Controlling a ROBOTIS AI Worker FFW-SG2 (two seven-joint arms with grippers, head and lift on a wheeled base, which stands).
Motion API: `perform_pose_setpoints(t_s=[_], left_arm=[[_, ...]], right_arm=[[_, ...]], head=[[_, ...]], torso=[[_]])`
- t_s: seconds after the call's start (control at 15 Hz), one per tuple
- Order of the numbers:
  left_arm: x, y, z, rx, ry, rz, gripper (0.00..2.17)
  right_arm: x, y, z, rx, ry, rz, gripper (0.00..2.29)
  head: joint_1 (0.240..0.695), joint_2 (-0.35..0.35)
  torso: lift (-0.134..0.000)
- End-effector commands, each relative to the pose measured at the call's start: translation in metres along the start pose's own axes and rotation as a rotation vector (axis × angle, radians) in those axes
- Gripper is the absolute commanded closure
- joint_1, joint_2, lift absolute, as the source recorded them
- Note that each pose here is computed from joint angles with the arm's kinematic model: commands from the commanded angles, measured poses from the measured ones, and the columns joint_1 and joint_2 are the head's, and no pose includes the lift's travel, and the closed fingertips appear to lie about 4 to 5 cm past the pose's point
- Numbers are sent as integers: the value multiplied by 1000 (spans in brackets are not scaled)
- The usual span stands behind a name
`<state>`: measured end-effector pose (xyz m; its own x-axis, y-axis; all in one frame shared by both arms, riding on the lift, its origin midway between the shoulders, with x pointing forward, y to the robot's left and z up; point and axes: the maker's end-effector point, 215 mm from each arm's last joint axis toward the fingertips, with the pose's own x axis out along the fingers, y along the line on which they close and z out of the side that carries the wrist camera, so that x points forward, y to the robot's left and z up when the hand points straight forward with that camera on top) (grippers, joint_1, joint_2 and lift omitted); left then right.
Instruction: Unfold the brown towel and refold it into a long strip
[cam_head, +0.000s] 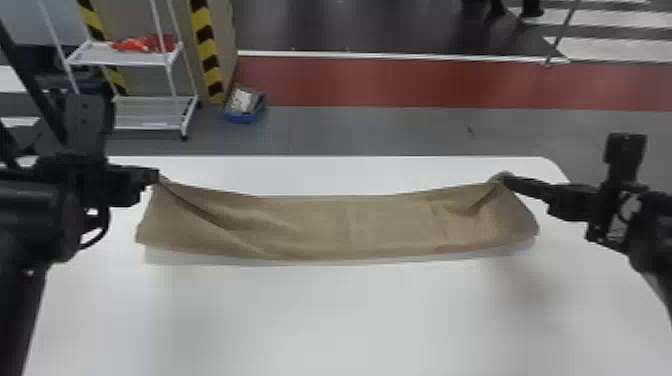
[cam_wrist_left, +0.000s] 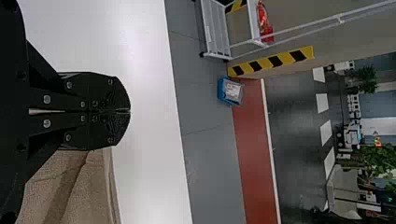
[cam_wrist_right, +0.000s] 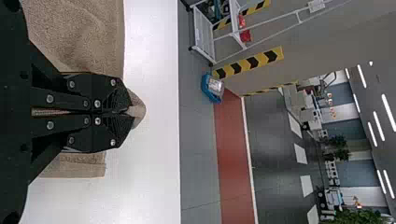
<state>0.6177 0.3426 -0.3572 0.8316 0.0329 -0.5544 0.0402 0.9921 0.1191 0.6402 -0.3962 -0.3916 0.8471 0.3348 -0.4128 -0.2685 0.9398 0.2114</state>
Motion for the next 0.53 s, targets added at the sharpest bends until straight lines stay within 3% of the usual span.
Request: perform_pose_setpoints(t_s=[0.0,0.07,0.13,0.33,0.47], left_arm=[[10,-7,1,14,-14,-3,1528],[11,-5,4,35,-28,8,772],[10,0,0,56,-30,30,19],[-3,22,-8,124,-38,124,36],[-12,30,-16,123,-41,145,36]], right_arm=[[13,3,4,-35,-10,7,907],[16,0,6,-57,-16,-15,211],[19,-1,8,-82,-19,-32,-2],[12,-9,6,-159,3,-94,36],[-1,-12,9,-187,-15,-126,53]], head=[[688,-46],[685,-45],[683,-46],[681,-43],[685,-34]], torso=[[-123],[-123],[-123],[-123],[-123]])
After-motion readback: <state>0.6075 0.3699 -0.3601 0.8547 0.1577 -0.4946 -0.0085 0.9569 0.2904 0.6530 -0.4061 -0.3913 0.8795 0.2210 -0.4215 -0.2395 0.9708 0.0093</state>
